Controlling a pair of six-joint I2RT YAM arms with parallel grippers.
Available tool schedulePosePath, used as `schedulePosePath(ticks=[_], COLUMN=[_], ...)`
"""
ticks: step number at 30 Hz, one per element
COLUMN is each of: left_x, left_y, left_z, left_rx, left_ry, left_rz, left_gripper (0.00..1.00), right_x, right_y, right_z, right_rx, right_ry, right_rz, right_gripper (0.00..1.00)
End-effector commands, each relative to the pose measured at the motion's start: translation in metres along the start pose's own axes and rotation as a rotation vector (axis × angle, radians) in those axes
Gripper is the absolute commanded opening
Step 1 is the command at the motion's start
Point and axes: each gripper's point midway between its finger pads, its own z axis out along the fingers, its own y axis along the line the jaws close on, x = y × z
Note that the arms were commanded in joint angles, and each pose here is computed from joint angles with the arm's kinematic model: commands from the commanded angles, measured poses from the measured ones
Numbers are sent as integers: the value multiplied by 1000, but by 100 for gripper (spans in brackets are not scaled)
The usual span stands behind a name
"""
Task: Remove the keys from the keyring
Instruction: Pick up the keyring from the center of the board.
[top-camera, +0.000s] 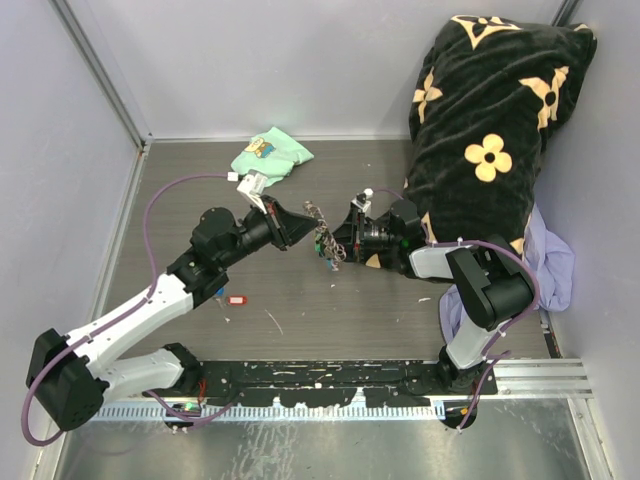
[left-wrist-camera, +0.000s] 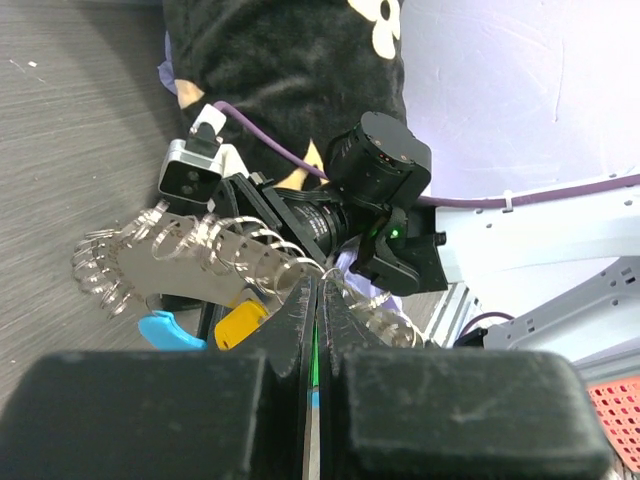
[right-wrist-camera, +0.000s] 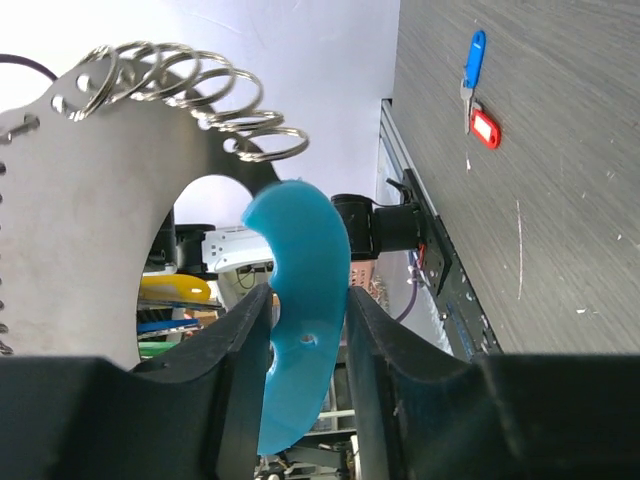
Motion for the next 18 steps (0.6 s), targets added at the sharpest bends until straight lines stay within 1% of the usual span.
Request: schedulePosePath(ticks=[1,4,10,12,14,18], left_x=[-21,-21,-22,-22,-22,-20], left_y=[-17,-18,-21,-21,-19,-17], left_z=[-8,-10,-15,-17,-19,-28], left_rx=[58,57,58,52,41,22], left_ry=[-73,-73,-73,-70,-67,-69], left_rz=[23,24,18,11,4,-8], left_gripper=[0,0,0,5,14,25], right_x=[-2,-5,-13,-16,-20,-28], right_y=[16,16,15,13,14,13], right_z=[-2,-4,-9,-12,-14,-18], right_rx=[-48,-40,2,28,58,118], right_ry=[-13,-22,-53,-64,-79,-107], right_rz=[-128,-152,-226,-281,-335,-420], right_gripper=[36,31,26,24,23,23])
